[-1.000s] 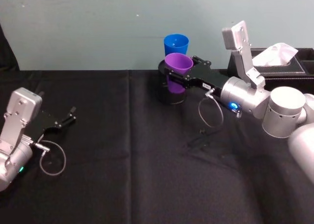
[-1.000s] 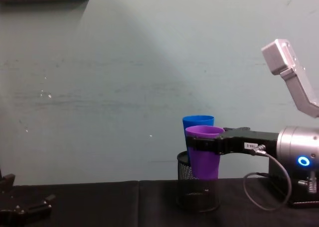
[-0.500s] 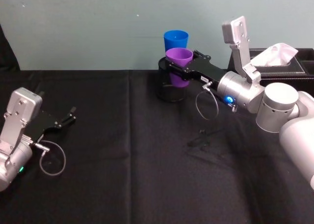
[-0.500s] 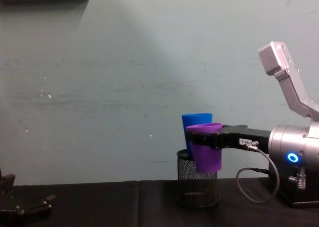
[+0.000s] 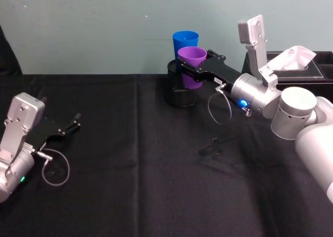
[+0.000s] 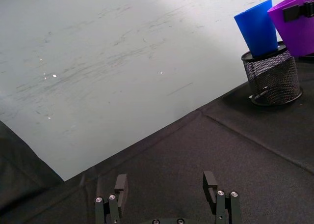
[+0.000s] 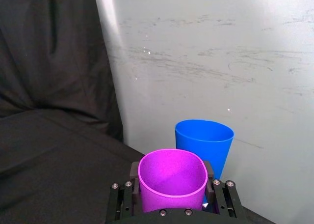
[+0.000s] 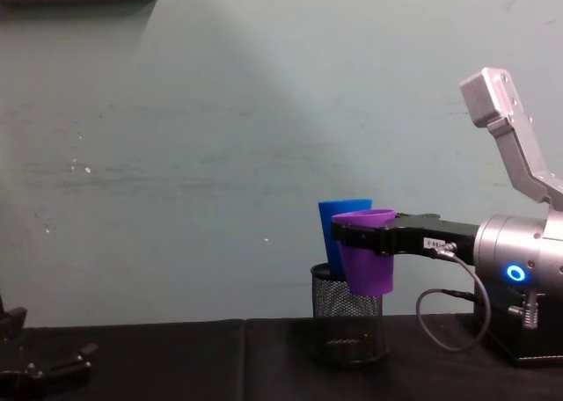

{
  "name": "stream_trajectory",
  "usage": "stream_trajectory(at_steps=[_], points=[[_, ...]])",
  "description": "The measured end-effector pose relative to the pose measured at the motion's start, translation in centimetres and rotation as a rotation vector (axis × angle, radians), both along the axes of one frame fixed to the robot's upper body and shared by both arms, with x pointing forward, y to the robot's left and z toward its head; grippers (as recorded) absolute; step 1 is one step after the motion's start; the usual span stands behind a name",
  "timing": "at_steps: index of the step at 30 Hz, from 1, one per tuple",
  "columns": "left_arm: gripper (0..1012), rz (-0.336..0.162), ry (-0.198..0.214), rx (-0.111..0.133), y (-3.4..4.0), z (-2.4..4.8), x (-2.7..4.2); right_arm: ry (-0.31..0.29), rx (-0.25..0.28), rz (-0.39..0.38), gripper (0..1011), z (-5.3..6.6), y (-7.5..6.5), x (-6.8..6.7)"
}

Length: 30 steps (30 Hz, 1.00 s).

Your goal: Pick up one cup with a gripper and tap it against the other cup.

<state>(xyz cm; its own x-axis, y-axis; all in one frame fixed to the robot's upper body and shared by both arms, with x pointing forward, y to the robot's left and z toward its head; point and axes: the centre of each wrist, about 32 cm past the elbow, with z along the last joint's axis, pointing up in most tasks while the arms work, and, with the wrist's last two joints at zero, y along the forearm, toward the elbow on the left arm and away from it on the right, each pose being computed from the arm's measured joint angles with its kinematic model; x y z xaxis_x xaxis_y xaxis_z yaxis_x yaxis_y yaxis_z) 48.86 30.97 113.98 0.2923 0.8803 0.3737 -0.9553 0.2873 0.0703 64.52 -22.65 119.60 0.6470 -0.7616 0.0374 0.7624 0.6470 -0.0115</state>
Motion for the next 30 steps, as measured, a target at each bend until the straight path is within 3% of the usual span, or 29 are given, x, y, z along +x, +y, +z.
stream_trajectory(at_steps=[30], points=[[1000,0.000,0.000,0.000,0.00,0.00,0.00,0.003,0.001,-0.006,729,-0.06,0.15,0.15]])
